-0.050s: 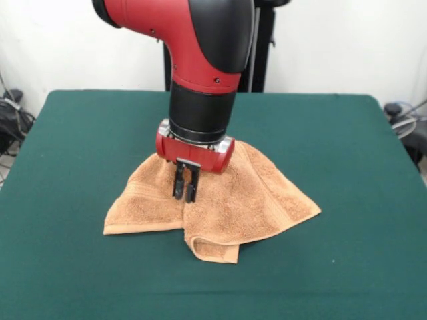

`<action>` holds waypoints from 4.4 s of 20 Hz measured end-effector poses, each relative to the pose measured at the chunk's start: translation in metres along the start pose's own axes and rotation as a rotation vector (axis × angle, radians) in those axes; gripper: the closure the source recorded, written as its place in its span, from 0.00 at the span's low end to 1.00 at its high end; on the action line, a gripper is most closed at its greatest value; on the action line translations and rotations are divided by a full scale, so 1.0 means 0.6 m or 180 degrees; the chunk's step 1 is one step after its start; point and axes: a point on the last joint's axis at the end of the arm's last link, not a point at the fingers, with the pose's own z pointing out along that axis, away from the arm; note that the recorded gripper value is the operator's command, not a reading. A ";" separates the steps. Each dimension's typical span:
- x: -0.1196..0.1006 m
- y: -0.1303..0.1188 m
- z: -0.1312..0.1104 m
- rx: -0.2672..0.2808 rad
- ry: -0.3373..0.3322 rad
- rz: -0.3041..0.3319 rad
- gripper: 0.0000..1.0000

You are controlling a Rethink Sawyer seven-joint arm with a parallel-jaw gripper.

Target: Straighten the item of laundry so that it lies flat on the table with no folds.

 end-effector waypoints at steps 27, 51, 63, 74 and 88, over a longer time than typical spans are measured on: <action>0.036 0.021 0.015 0.0004 0.0032 -0.0058 0.00; -0.068 0.050 0.045 -0.0044 -0.0164 -0.0158 0.00; -0.085 0.053 0.043 -0.0049 -0.0212 -0.0166 0.00; -0.061 0.057 0.073 -0.0044 -0.0111 -0.0186 0.00; -0.033 0.091 0.094 -0.0054 -0.0037 -0.0286 0.00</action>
